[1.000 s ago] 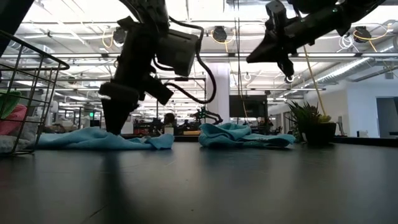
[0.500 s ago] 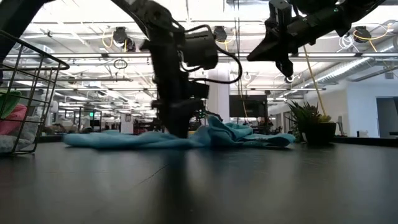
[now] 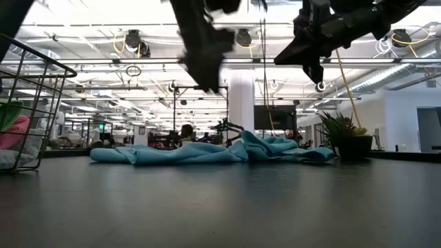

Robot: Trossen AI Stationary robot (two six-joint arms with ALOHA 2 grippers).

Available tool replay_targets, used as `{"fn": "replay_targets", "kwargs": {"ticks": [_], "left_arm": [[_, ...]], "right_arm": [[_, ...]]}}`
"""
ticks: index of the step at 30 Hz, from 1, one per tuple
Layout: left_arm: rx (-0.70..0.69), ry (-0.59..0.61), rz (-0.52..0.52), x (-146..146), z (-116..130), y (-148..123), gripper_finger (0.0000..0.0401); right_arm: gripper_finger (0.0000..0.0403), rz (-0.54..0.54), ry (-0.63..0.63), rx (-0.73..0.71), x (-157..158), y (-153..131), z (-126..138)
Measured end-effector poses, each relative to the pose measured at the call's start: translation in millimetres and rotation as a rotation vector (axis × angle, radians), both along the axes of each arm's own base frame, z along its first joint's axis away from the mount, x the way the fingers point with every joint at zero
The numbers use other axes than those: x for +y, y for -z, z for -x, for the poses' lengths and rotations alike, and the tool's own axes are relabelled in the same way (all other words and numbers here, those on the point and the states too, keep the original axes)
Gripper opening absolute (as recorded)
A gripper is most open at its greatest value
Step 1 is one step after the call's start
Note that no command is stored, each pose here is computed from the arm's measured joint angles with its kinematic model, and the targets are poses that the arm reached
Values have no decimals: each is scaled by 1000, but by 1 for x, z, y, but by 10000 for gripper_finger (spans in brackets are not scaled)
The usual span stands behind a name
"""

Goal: Fold microfiber towels
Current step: Fold the right blue microfiber cloth

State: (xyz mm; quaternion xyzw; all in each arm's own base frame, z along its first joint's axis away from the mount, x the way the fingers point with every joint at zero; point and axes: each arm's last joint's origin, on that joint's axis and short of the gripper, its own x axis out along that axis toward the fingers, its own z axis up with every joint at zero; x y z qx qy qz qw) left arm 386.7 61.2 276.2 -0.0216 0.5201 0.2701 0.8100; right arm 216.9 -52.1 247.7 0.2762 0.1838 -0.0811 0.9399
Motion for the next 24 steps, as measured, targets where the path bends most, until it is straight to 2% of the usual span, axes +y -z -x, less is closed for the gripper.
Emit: {"fn": "replay_targets", "kwargs": {"ticks": [2, 5, 10, 13, 18, 24], "left_arm": [[31, -30, -60, -10, 18, -18, 232], [-11, -129, -121, -17, 43, -46, 232], [-139, -321, -125, -17, 73, -74, 232], [-208, -382, -127, -14, 82, -85, 232], [-238, -438, -152, -8, 84, -87, 232], [-223, -449, -151, -3, 82, -84, 232]], "right_arm": [[0, 13, -19, 11, 3, 1, 0], [0, 27, -45, 48, 7, 4, 0], [0, 91, -43, 123, 13, 10, 2], [0, 140, -28, 220, 16, 17, 6], [0, 181, -14, 403, 17, 32, 13], [0, 131, -88, 584, 20, 50, 17]]}}
